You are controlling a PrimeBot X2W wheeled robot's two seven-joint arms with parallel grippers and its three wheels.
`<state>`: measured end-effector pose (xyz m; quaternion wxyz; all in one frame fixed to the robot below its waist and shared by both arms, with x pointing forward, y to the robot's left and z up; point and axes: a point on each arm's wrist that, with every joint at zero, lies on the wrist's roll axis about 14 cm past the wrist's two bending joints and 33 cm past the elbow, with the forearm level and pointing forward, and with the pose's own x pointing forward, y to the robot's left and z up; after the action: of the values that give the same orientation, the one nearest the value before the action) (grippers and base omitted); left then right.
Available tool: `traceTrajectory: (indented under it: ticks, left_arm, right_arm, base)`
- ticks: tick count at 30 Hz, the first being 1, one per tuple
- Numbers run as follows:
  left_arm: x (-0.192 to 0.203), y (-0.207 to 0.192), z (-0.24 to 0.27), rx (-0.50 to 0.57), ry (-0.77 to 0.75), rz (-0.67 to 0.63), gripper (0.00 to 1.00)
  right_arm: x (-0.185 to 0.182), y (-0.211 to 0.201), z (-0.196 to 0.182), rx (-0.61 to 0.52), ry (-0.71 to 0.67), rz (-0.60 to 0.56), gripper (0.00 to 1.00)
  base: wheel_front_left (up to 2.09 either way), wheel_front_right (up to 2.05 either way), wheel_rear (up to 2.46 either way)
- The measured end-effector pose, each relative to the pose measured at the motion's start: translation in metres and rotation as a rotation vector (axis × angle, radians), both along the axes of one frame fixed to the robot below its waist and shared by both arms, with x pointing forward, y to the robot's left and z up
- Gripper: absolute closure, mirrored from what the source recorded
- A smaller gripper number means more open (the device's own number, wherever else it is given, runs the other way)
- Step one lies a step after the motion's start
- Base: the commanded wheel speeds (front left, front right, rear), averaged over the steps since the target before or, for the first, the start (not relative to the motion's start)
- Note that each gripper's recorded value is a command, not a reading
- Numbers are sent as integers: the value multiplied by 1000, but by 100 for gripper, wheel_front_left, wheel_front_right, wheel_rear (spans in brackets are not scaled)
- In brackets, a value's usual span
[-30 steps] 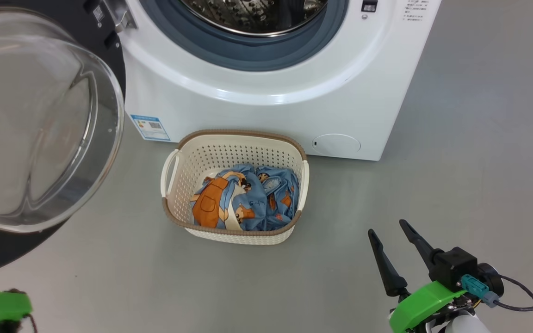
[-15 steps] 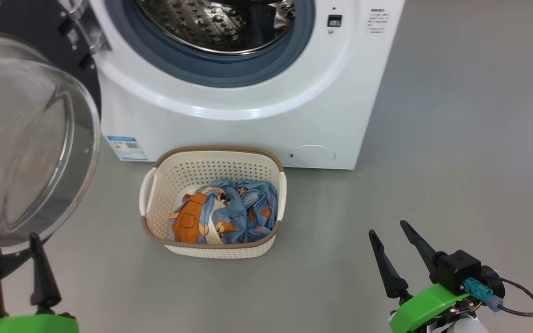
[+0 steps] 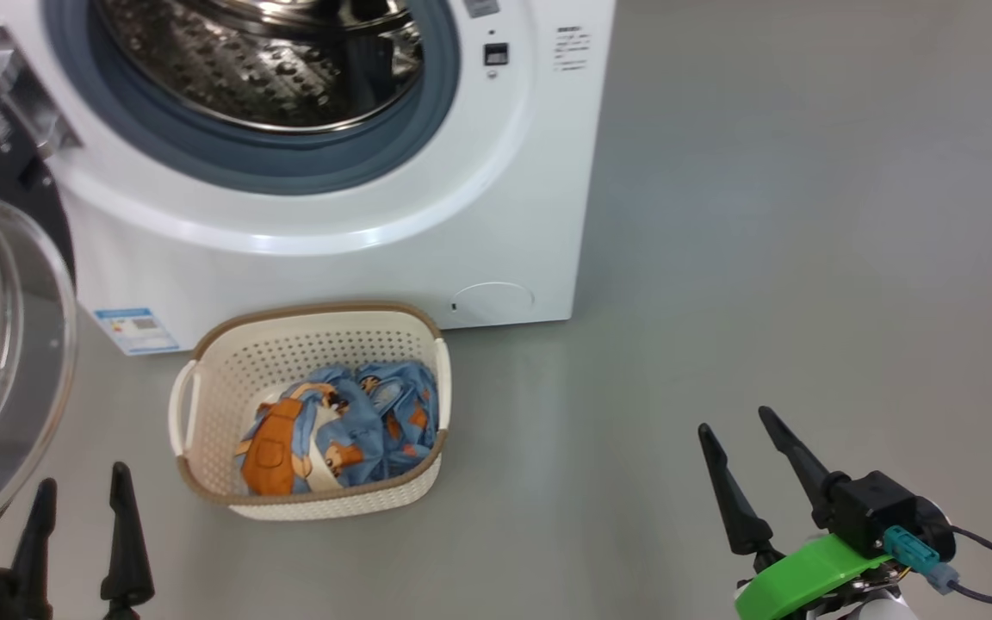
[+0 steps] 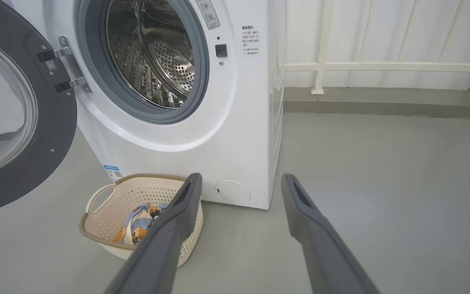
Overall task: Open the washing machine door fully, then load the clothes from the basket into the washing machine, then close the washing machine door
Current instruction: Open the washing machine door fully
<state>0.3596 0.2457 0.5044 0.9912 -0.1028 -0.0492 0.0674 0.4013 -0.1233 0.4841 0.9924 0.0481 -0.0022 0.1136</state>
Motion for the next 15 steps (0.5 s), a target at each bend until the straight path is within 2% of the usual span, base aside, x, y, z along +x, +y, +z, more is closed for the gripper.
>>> traceTrajectory:
  ticks: [7, 15]
  left_arm:
    - [6, -25, 3, 28, -7, -82, 0]
    - [-10, -42, -1, 59, 11, -139, 0]
  right_arm:
    - [-14, -30, 12, -4, -33, -89, 0]
    - [-38, -51, 21, -3, -59, -153, 0]
  base:
    - [0, 0, 0]
    - [0, 0, 0]
